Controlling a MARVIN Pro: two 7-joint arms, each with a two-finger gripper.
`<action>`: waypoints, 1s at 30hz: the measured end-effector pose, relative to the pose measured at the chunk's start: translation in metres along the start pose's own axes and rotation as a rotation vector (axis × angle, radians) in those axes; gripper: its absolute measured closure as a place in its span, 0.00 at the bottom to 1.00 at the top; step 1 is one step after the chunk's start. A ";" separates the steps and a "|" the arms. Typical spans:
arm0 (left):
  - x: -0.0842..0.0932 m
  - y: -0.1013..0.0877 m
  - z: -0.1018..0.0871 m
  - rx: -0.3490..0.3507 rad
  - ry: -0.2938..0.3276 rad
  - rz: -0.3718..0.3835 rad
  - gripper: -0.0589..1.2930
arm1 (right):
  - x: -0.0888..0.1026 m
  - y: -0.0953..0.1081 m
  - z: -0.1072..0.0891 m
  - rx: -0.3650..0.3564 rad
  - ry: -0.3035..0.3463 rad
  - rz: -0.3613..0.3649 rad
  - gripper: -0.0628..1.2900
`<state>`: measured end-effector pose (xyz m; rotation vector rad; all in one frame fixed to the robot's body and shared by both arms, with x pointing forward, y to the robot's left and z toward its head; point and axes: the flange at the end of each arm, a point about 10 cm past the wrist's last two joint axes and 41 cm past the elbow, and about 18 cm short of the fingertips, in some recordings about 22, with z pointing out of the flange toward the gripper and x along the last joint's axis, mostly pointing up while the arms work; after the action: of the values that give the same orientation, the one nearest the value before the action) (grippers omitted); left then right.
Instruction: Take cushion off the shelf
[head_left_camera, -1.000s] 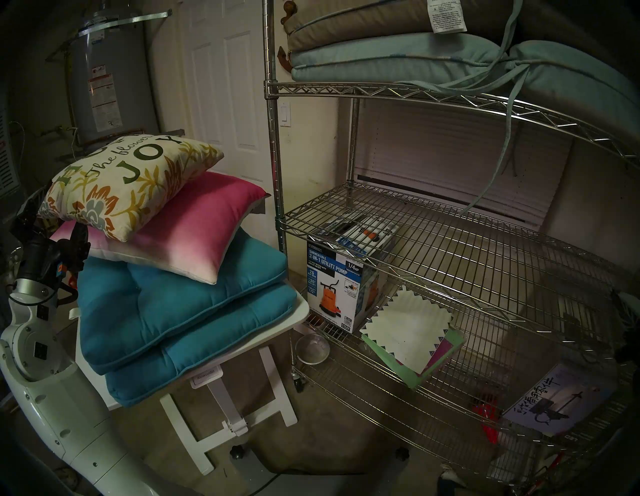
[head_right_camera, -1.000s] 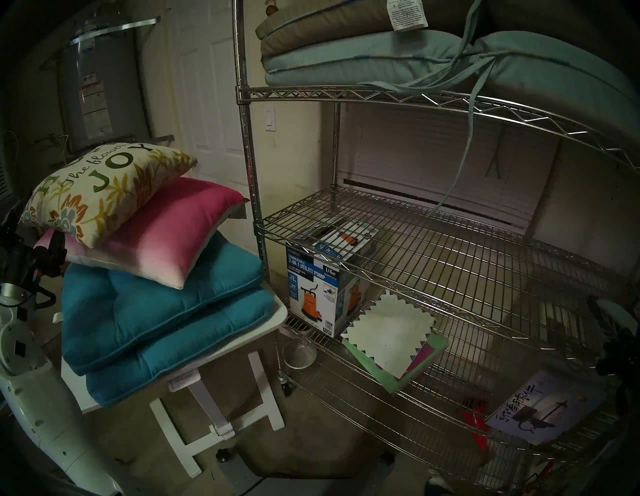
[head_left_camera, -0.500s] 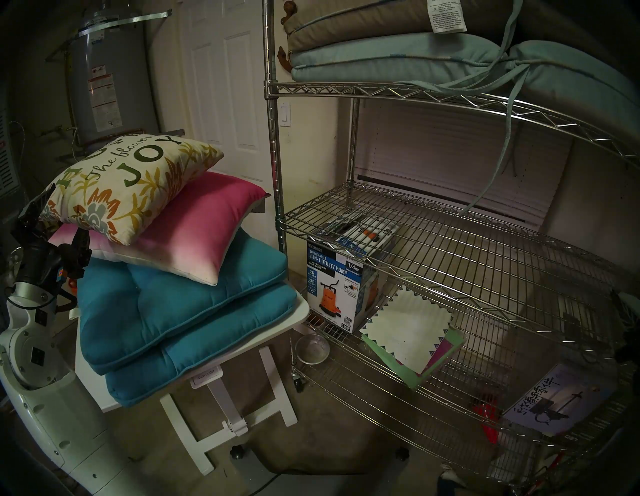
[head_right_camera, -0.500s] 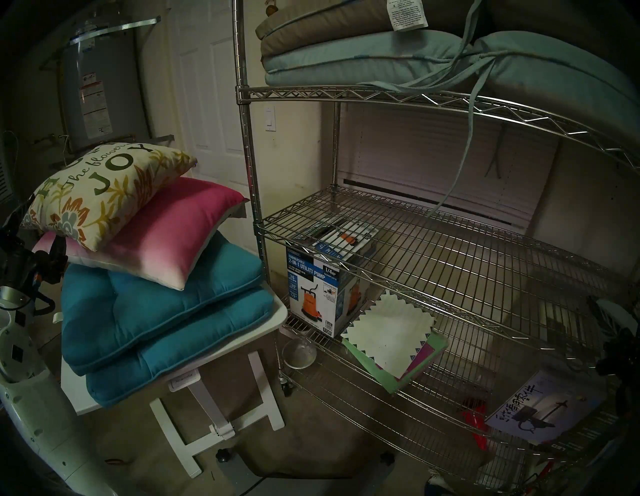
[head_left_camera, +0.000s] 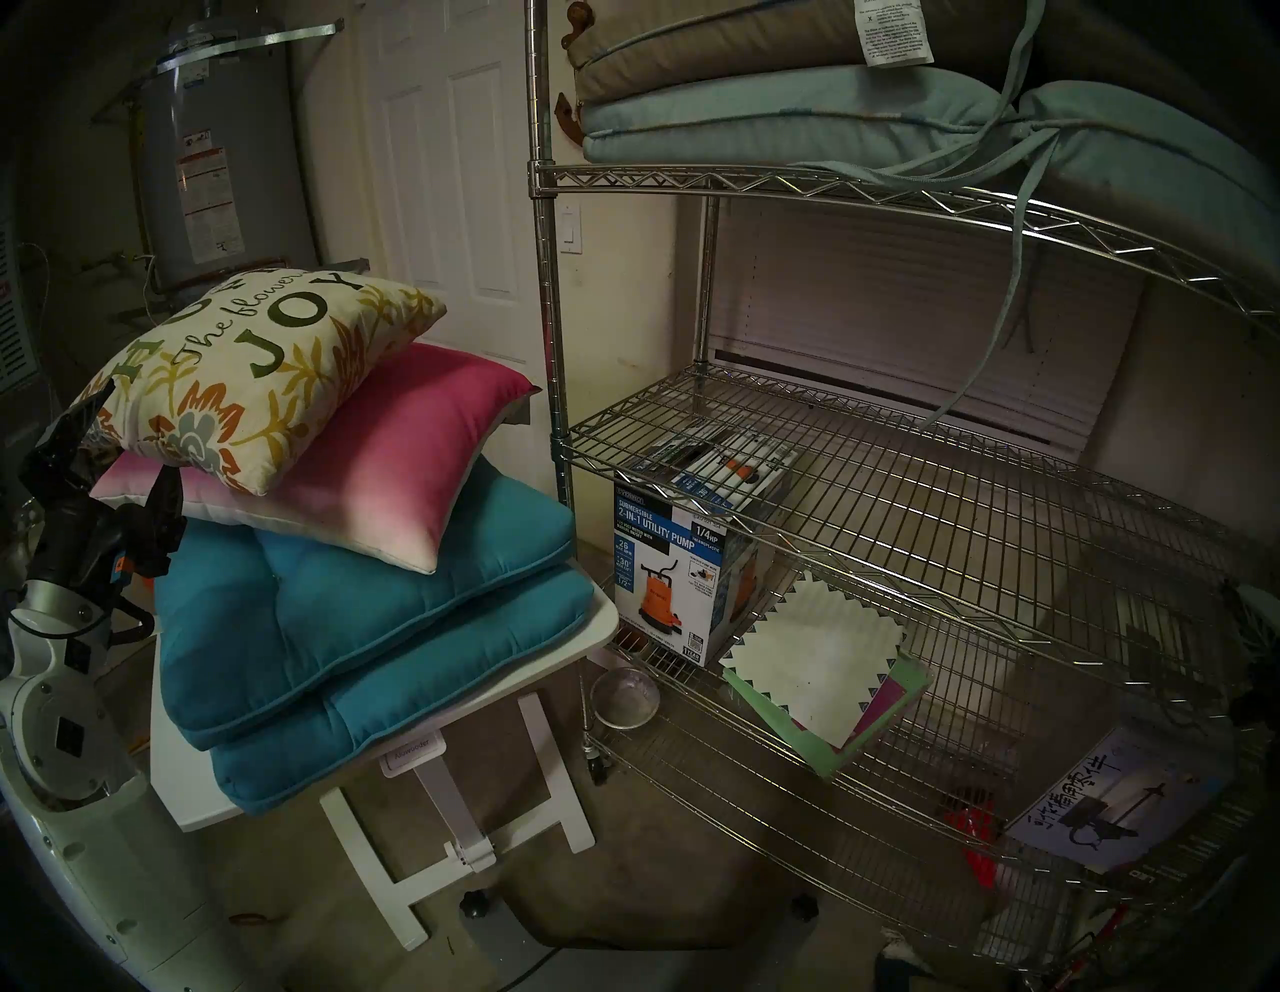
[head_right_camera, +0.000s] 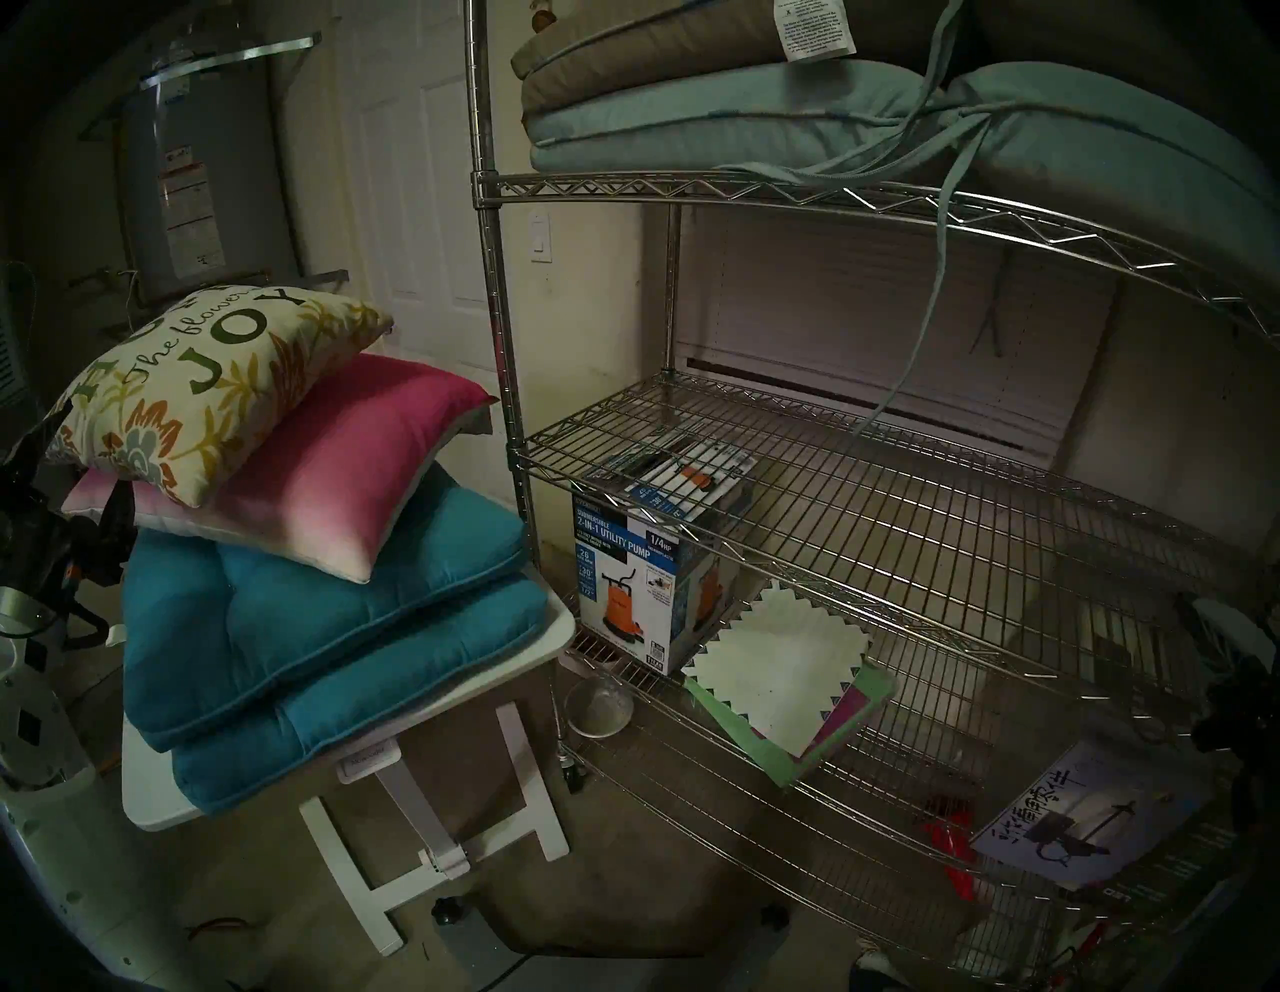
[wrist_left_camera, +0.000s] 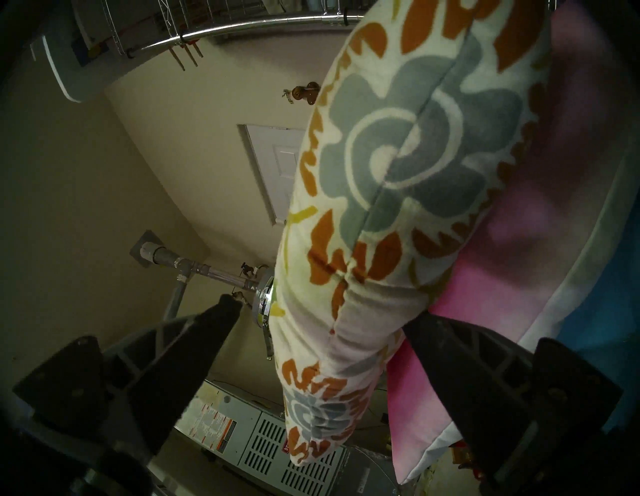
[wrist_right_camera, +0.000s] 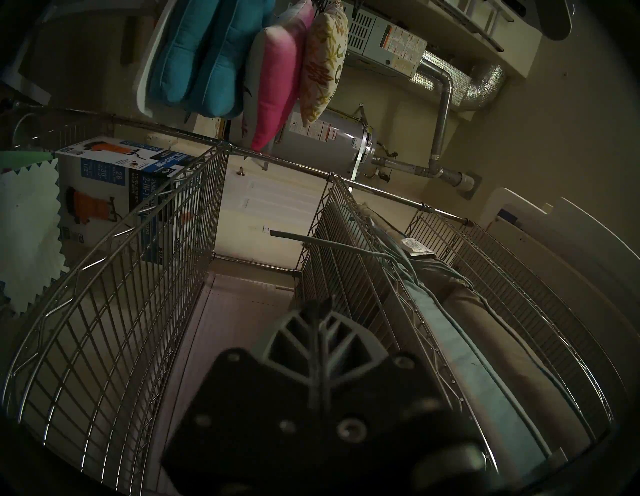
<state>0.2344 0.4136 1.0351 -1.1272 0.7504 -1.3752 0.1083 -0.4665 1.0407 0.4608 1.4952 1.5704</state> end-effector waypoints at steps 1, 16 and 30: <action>0.001 0.000 -0.002 -0.004 0.001 -0.001 0.03 | 0.000 0.000 0.000 0.000 0.000 0.000 0.97; 0.012 0.005 -0.022 -0.077 -0.035 -0.007 0.03 | 0.000 0.000 0.000 0.000 0.000 0.000 0.97; 0.017 0.019 -0.035 -0.120 -0.012 -0.027 0.03 | 0.000 0.000 0.000 -0.002 -0.001 0.001 0.97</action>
<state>0.2110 0.3886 1.0097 -1.2419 0.8203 -1.3595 0.1083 -0.4664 1.0410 0.4604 1.4928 1.5721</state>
